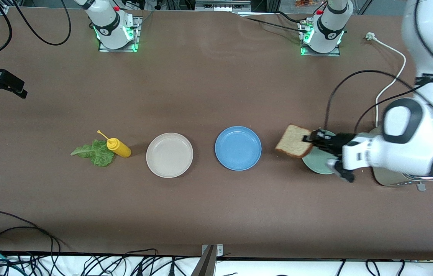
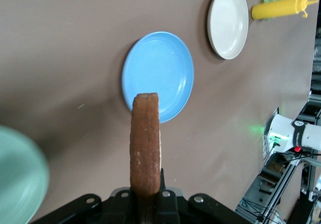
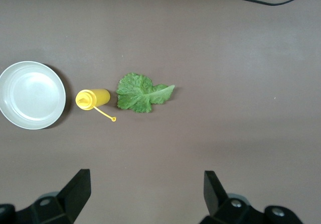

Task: Make sandwich in blue plate with both arms
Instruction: 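Carry the bread with the left gripper and lower it onto the blue plate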

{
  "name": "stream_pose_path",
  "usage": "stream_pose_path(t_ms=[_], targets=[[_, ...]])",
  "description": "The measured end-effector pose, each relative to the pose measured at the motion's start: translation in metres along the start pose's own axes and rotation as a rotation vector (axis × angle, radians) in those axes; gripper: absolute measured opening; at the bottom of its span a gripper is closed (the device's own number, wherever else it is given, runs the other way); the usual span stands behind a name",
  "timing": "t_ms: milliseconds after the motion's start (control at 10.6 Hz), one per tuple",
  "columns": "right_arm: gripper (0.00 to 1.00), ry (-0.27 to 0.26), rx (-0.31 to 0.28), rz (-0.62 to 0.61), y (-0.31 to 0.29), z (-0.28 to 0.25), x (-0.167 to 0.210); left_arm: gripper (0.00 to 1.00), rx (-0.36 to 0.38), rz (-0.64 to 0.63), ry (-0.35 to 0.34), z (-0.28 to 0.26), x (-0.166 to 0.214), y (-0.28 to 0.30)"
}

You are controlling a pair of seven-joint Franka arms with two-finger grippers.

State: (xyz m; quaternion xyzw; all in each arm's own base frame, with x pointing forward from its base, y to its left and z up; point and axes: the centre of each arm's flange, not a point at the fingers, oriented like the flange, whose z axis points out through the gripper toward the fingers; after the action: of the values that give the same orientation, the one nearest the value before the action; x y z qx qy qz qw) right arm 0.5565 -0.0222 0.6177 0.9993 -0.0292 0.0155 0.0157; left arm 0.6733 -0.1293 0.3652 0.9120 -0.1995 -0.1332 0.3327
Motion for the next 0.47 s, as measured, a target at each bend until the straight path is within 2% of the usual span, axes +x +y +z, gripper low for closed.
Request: stream_pose_path(t_ms=[188,470], targets=[[1.00,0.000,0.000,0.001,0.000,0.000,0.000,0.10,-0.025,0.040,0.027,0.054,0.033,0.032],[1.00,0.001,0.000,0.001,0.001,-0.001,0.000,0.10,-0.174,-0.006,0.077,0.108,0.057,0.030]])
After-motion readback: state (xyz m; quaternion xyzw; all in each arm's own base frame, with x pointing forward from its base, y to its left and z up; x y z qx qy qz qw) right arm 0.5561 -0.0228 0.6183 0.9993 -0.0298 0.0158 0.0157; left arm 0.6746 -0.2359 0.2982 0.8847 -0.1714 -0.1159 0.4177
